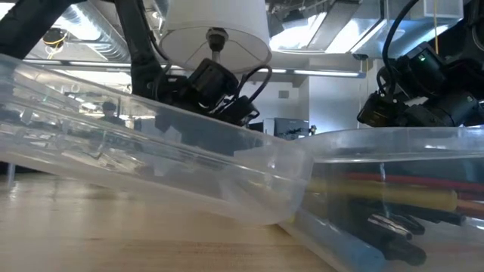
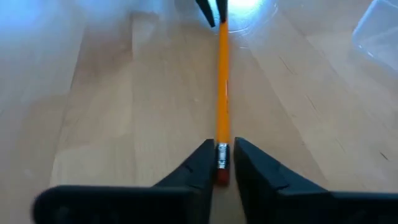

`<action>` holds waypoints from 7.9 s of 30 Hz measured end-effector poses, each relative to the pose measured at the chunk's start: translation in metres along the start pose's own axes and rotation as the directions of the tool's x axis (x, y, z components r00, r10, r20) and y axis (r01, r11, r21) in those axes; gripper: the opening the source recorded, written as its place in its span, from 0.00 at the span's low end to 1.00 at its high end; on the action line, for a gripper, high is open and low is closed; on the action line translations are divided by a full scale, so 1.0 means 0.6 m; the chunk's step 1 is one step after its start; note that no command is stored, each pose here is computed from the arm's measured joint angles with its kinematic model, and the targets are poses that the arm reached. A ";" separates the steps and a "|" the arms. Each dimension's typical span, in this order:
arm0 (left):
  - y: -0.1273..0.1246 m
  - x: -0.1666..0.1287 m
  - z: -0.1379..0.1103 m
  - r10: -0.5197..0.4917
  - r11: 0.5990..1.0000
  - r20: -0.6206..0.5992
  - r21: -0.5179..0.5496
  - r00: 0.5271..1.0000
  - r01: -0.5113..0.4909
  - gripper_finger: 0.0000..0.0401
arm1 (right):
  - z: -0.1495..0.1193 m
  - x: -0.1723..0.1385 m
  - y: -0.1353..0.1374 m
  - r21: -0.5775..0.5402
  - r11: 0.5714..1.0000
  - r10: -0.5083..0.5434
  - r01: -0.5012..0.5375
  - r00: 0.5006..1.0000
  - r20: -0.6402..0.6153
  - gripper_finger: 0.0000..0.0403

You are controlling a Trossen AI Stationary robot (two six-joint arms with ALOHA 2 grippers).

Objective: Pick & place school supplies into a supply box
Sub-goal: Put the orange pencil into the transparent supply box, then adjust the transparent supply box on the table, then put the black pencil into the transparent supply box

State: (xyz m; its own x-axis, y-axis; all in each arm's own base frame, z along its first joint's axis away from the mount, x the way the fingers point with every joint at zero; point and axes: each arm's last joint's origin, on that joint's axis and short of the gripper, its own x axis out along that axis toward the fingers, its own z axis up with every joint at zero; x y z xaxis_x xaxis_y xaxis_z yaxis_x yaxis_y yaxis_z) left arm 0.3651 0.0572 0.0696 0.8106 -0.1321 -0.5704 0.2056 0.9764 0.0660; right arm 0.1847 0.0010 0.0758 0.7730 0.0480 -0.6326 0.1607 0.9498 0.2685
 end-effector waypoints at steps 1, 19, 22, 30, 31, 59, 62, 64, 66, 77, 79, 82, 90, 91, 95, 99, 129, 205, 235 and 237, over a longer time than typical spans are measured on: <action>0.000 0.000 -0.001 -0.001 1.000 -0.005 0.005 1.000 0.001 0.11 | 0.000 0.000 0.000 0.000 1.000 0.000 0.000 1.000 0.001 0.10; 0.001 0.000 0.001 0.025 0.998 0.022 -0.051 0.999 -0.024 0.02 | 0.049 -0.011 0.024 0.073 0.960 0.241 -0.271 0.929 0.281 0.10; 0.001 0.000 0.001 0.026 0.998 0.023 -0.051 0.999 -0.025 0.02 | 0.060 -0.015 0.027 0.049 0.954 0.263 -0.296 0.901 0.344 0.10; 0.002 -0.008 0.012 0.036 0.997 0.034 -0.065 0.999 -0.034 0.02 | 0.086 -0.031 0.036 -0.021 0.936 0.316 -0.353 0.808 0.498 0.10; 0.003 -0.009 0.013 0.037 0.997 0.037 -0.070 0.999 -0.035 0.02 | 0.090 -0.035 0.037 -0.034 0.934 0.321 -0.357 0.791 0.520 0.10; -0.122 -0.102 0.147 -0.159 0.984 0.109 0.099 0.981 0.148 0.02 | 0.154 -0.167 0.017 -0.206 0.946 0.315 -0.249 0.567 0.761 0.10; -0.143 -0.101 0.149 -0.221 0.967 0.109 0.153 0.969 0.203 0.02 | 0.152 -0.166 0.014 -0.191 0.950 0.304 -0.247 0.588 0.749 0.10; -0.158 -0.101 0.151 -0.251 0.960 0.112 0.156 0.961 0.233 0.02 | 0.150 -0.162 0.013 -0.179 0.952 0.296 -0.247 0.611 0.734 0.10; -0.175 -0.100 0.153 -0.279 0.950 0.109 0.174 0.954 0.258 0.02 | 0.145 -0.157 0.012 -0.171 0.952 0.299 -0.255 0.643 0.705 0.10; -0.209 -0.102 0.160 -0.389 0.902 0.090 0.237 0.917 0.360 0.02 | 0.131 -0.141 0.010 -0.135 0.949 0.306 -0.285 0.732 0.609 0.10; -0.210 -0.102 0.168 -0.412 0.886 0.056 0.260 0.909 0.385 0.02 | 0.131 -0.141 0.010 -0.127 0.949 0.305 -0.289 0.732 0.610 0.10; -0.207 -0.103 0.182 -0.438 0.851 -0.021 0.314 0.899 0.422 0.02 | 0.131 -0.141 0.010 -0.110 0.947 0.304 -0.302 0.732 0.610 0.10; -0.178 -0.081 0.197 -0.408 0.832 -0.052 0.389 0.911 0.395 0.02 | 0.131 -0.141 0.012 -0.035 0.930 0.310 -0.365 0.732 0.606 0.10; -0.176 -0.076 0.193 -0.407 0.829 -0.061 0.394 0.911 0.397 0.02 | 0.130 -0.141 0.013 -0.037 0.929 0.314 -0.368 0.732 0.604 0.10; -0.173 -0.061 0.176 -0.408 0.827 -0.102 0.381 0.907 0.415 0.02 | 0.129 -0.140 0.019 -0.048 0.923 0.334 -0.383 0.731 0.595 0.10; -0.175 -0.053 0.170 -0.410 0.813 -0.107 0.407 0.906 0.416 0.02 | 0.127 -0.139 0.024 -0.054 0.918 0.348 -0.394 0.732 0.586 0.10; -0.173 -0.031 0.148 -0.333 0.815 -0.165 0.445 0.928 0.372 0.11 | 0.126 -0.138 0.027 -0.049 0.914 0.353 -0.402 0.733 0.581 0.10; -0.192 -0.151 0.212 -0.249 0.963 -0.185 -0.150 0.951 0.223 0.05 | 0.073 0.034 0.486 0.704 0.495 0.100 0.509 0.771 -0.628 0.24; -0.197 -0.154 0.201 -0.259 0.960 -0.256 -0.172 0.932 0.219 0.04 | 0.077 0.088 0.448 0.712 0.465 -0.032 0.527 0.813 -0.581 0.42; -0.197 -0.155 0.199 -0.259 0.960 -0.265 -0.174 0.929 0.218 0.04 | 0.074 0.091 0.448 0.712 0.460 -0.035 0.531 0.812 -0.583 0.42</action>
State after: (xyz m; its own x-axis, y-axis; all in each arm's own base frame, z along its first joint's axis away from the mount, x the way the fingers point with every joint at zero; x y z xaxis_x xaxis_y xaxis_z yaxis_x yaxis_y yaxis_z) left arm 0.3311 -0.0664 0.2127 0.5539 -0.3306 -0.7642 0.2791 0.9384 -0.2036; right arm 0.2977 0.2453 0.1458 0.2644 0.1863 -0.9463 0.9211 0.2421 0.3050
